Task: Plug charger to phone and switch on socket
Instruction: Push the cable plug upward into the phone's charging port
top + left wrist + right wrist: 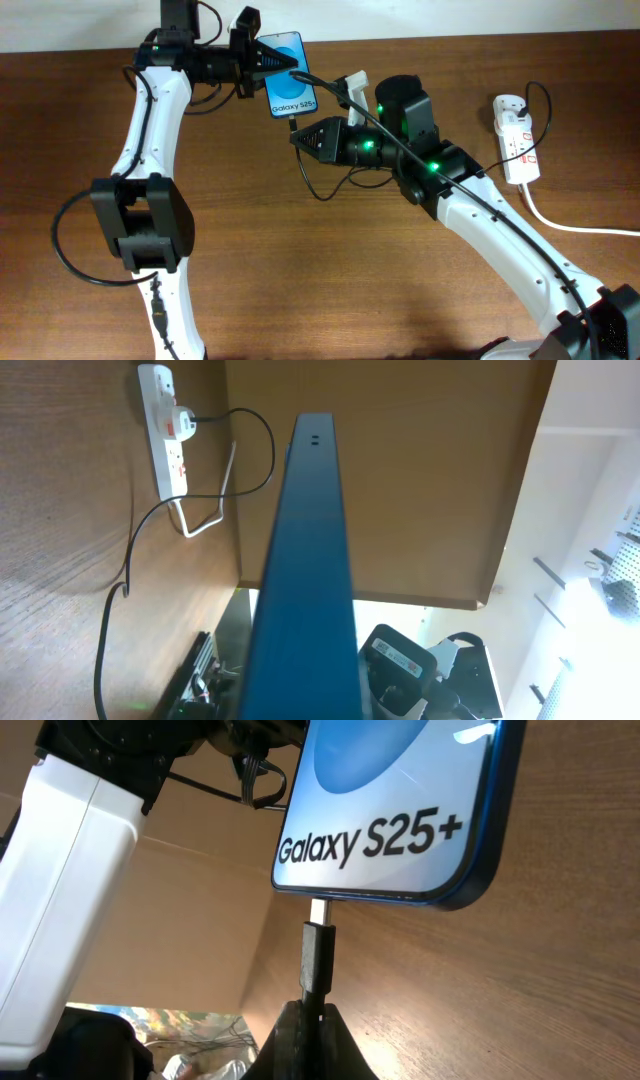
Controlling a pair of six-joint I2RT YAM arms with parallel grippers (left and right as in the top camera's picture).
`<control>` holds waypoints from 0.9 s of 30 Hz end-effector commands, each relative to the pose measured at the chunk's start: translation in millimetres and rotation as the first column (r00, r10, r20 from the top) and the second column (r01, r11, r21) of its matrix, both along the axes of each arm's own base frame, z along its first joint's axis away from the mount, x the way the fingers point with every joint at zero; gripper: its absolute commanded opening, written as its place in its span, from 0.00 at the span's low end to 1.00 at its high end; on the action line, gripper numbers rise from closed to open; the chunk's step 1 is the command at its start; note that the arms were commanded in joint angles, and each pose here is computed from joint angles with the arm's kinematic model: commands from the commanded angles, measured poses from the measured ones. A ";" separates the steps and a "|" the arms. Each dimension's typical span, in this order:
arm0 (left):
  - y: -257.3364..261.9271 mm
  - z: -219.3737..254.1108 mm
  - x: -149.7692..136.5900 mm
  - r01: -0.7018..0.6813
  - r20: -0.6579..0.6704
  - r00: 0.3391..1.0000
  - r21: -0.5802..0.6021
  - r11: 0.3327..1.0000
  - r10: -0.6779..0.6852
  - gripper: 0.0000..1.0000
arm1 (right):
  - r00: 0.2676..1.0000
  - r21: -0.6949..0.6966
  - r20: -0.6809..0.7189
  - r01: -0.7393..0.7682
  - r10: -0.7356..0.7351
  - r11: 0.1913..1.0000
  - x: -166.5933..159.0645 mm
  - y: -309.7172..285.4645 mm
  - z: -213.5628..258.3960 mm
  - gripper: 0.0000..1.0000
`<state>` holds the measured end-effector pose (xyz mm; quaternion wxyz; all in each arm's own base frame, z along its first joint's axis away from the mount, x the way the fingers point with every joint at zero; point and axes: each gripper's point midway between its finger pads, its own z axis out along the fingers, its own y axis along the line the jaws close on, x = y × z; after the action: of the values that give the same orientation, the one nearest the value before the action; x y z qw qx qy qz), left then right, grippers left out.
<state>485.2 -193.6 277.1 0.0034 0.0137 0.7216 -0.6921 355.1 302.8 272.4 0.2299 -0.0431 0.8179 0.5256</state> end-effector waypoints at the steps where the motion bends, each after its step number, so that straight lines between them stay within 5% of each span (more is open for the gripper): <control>1: 1.0 18.3 -7.6 0.033 0.048 0.998 -0.045 0.998 -0.031 0.00 | 1.000 -0.010 0.017 -0.010 0.010 1.000 1.8 -1.9 -3.3 0.04; 27: 0.9 18.3 -7.7 0.033 0.048 0.998 -0.045 0.998 -0.031 0.00 | 0.999 -0.005 0.035 0.022 -0.022 1.000 12.9 -13.2 -0.4 0.04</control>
<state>485.2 -193.6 277.2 0.0033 0.0137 0.7215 -0.6922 358.9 294.3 272.5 0.2325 -0.0486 0.8156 0.5276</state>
